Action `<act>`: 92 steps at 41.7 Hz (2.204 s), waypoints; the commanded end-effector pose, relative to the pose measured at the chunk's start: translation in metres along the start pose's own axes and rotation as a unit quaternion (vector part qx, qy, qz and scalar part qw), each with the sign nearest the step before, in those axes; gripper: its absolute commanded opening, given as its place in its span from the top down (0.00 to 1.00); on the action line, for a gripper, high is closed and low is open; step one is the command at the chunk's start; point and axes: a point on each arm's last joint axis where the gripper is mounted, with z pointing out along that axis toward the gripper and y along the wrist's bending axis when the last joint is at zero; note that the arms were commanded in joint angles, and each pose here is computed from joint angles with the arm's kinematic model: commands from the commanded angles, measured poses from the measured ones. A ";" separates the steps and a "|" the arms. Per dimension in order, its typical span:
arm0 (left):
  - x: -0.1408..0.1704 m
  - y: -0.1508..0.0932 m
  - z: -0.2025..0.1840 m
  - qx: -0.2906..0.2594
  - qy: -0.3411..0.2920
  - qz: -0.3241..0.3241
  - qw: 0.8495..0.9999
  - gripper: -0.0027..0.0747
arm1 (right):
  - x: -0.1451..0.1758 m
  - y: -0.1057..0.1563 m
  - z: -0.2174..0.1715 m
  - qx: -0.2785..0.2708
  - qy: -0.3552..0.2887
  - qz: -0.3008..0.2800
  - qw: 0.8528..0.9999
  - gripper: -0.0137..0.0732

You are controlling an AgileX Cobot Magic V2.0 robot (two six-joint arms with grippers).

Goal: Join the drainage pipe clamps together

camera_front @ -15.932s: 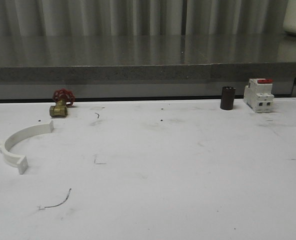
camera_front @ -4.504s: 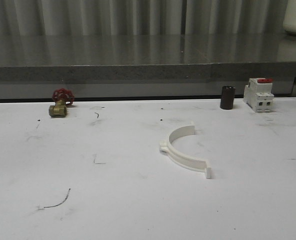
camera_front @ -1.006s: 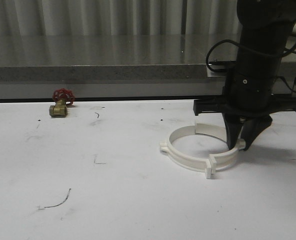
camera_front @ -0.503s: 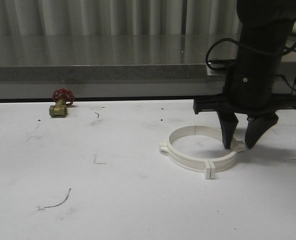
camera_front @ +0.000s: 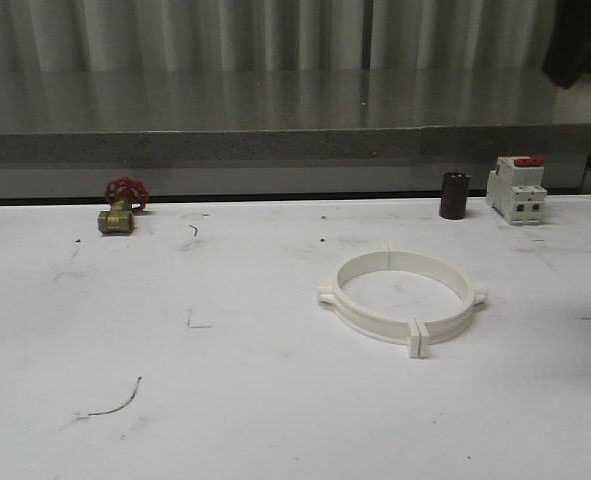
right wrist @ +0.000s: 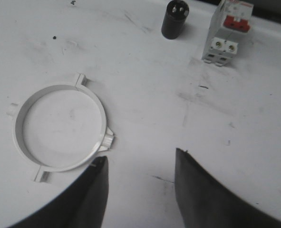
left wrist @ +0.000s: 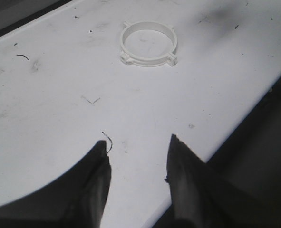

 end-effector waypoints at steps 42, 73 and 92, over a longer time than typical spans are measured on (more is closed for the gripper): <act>-0.013 0.000 -0.005 0.002 -0.049 -0.004 0.999 0.60 | 0.122 0.003 -0.088 0.020 -0.165 0.057 0.985 0.92; -0.016 0.001 -0.005 -0.006 -0.060 0.005 0.998 0.88 | 0.122 0.003 -0.088 0.020 -0.165 0.057 0.985 0.92; -0.015 0.002 -0.005 -0.013 -0.061 0.009 0.998 0.99 | 0.122 0.003 -0.088 0.020 -0.165 0.057 0.985 0.92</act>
